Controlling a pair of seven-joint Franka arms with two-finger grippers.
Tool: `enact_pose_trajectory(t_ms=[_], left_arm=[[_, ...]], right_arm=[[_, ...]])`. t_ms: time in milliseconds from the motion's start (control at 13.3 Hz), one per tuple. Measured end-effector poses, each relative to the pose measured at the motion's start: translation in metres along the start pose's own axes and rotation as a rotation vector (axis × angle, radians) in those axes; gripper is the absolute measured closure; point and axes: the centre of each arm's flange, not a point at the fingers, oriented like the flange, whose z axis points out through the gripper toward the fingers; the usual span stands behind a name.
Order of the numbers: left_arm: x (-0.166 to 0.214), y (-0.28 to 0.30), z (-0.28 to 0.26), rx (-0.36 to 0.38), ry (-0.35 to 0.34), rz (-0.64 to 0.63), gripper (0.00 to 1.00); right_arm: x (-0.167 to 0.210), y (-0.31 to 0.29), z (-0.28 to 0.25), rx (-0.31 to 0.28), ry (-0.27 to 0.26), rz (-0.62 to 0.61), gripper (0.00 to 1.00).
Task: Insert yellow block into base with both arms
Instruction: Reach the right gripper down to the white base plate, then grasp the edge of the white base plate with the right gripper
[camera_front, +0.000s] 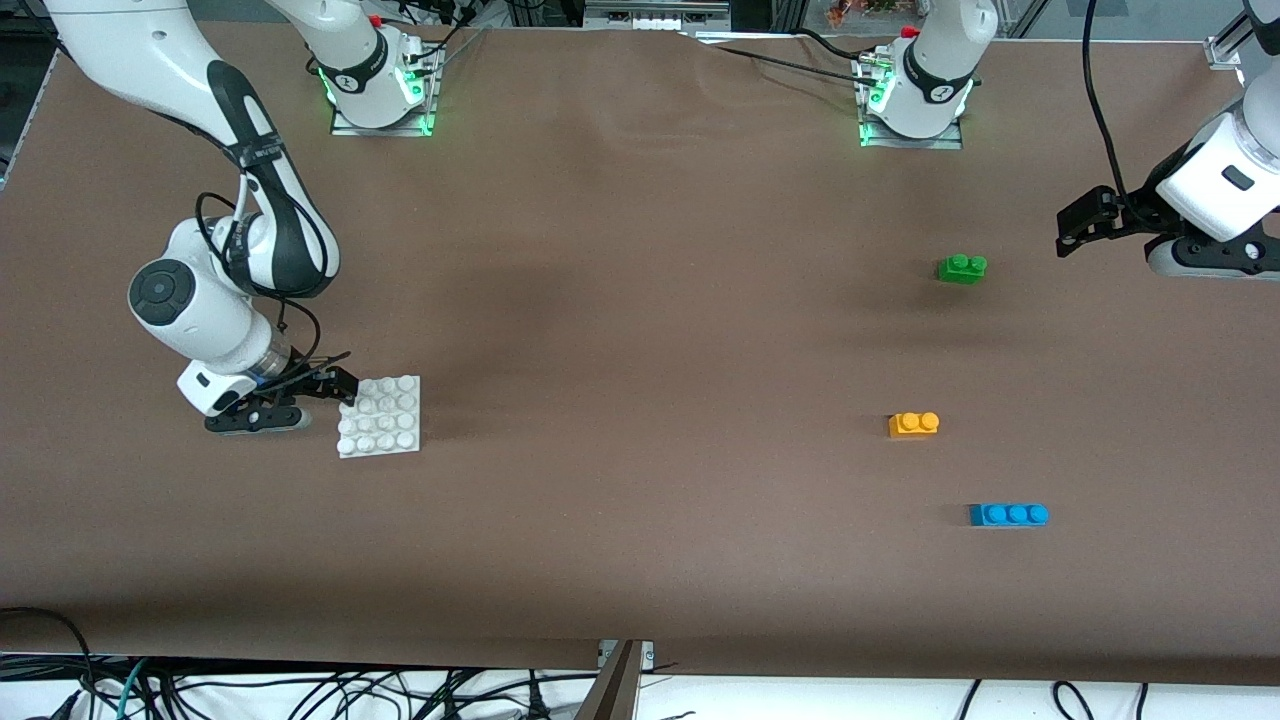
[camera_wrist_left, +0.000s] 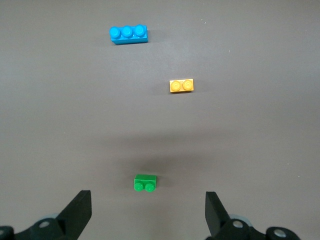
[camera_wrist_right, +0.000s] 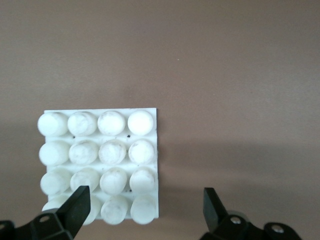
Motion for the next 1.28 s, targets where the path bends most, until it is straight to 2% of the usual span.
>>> enact_pose_trajectory(t_ms=[452, 1280], left_arm=[[0.0, 0.0, 0.0, 0.0, 0.0, 0.0, 0.0], [0.0, 0.0, 0.0, 0.0, 0.0, 0.0, 0.0]], right_arm=[[0.004, 0.006, 0.036, 0.04, 0.007, 0.066, 0.0], [0.014, -0.009, 0.054, 0.092, 0.005, 0.103, 0.0]])
